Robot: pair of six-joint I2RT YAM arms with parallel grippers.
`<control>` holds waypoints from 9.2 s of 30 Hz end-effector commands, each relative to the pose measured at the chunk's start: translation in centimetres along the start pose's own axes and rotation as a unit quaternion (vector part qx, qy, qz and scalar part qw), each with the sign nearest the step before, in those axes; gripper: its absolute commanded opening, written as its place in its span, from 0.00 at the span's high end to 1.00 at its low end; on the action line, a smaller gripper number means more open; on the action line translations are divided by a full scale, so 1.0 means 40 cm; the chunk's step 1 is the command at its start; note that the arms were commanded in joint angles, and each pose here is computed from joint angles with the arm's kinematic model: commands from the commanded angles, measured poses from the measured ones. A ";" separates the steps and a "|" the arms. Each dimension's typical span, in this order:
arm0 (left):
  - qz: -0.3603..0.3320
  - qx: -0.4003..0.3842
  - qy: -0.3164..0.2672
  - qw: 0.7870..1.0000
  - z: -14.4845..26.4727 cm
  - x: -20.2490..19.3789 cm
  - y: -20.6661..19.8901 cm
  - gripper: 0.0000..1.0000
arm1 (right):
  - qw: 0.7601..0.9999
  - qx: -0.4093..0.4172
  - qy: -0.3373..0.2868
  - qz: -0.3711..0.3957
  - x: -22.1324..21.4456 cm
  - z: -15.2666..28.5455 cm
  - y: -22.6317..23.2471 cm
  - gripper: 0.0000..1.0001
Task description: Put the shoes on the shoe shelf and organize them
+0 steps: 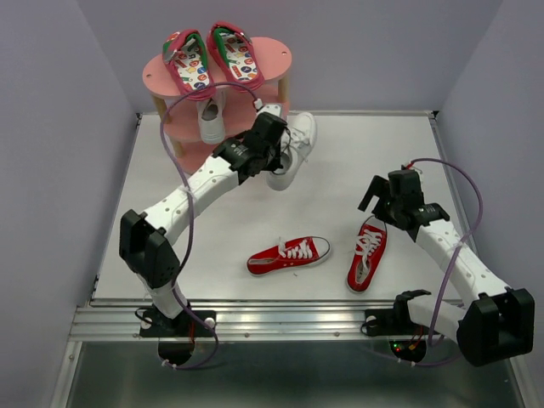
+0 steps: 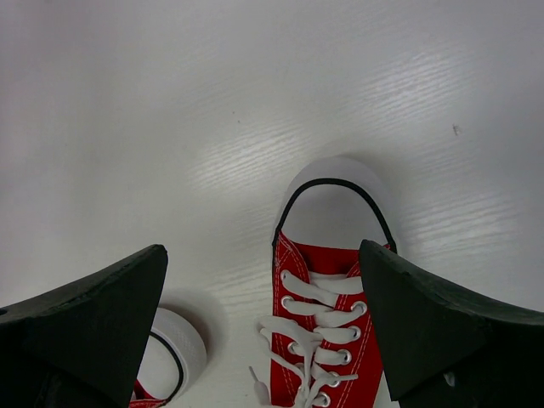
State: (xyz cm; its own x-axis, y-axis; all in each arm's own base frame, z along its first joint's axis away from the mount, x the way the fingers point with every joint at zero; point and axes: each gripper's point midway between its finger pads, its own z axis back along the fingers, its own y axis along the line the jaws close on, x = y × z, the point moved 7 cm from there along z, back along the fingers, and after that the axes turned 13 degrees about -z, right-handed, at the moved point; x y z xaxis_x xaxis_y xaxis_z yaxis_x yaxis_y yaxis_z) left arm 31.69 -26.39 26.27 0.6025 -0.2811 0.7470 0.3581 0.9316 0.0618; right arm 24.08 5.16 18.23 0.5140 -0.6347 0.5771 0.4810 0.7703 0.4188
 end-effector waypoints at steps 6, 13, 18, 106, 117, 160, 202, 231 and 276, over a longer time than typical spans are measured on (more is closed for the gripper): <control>0.145 0.047 -0.119 0.981 0.133 0.145 0.120 1.00 | 0.999 0.043 0.013 -0.003 0.001 -0.031 0.040 0.00; 0.181 0.087 -0.116 0.973 0.128 0.141 0.162 1.00 | 0.999 0.048 0.009 -0.001 0.015 -0.025 0.054 0.00; 0.226 0.106 -0.143 0.958 0.139 0.154 0.218 1.00 | 0.999 0.045 0.016 0.002 0.013 -0.026 0.054 0.00; 0.193 0.136 -0.188 0.953 0.048 0.210 0.322 0.44 | 1.000 0.023 -0.006 -0.009 0.013 0.042 0.010 0.00; 0.171 0.120 -0.202 0.957 0.110 0.189 0.301 0.44 | 1.000 0.024 -0.008 -0.019 0.009 0.052 0.005 0.00; -0.230 -0.193 0.168 0.939 0.201 -0.465 -0.144 0.22 | 0.999 0.028 -0.002 -0.015 -0.001 0.034 0.004 0.00; 0.190 0.043 0.045 0.980 0.053 -0.329 -0.036 1.00 | 0.999 0.030 0.004 -0.011 -0.006 0.008 0.010 0.00; 0.063 0.022 0.101 0.993 0.083 -0.457 -0.087 0.11 | 0.999 0.034 0.005 -0.012 -0.007 0.003 0.014 0.00; 0.121 0.170 -0.021 0.978 0.088 -0.216 0.143 1.00 | 0.999 0.033 0.005 -0.013 -0.012 0.014 0.005 0.00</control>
State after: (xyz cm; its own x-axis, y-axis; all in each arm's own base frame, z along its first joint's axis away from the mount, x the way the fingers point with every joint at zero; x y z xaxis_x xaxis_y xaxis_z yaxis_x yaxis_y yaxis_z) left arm 23.21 -18.18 19.23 0.7139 -0.0624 0.6975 0.0065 0.9966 0.0825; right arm 23.27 5.61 17.57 0.5344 -0.6498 0.5405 0.4696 0.7600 0.4493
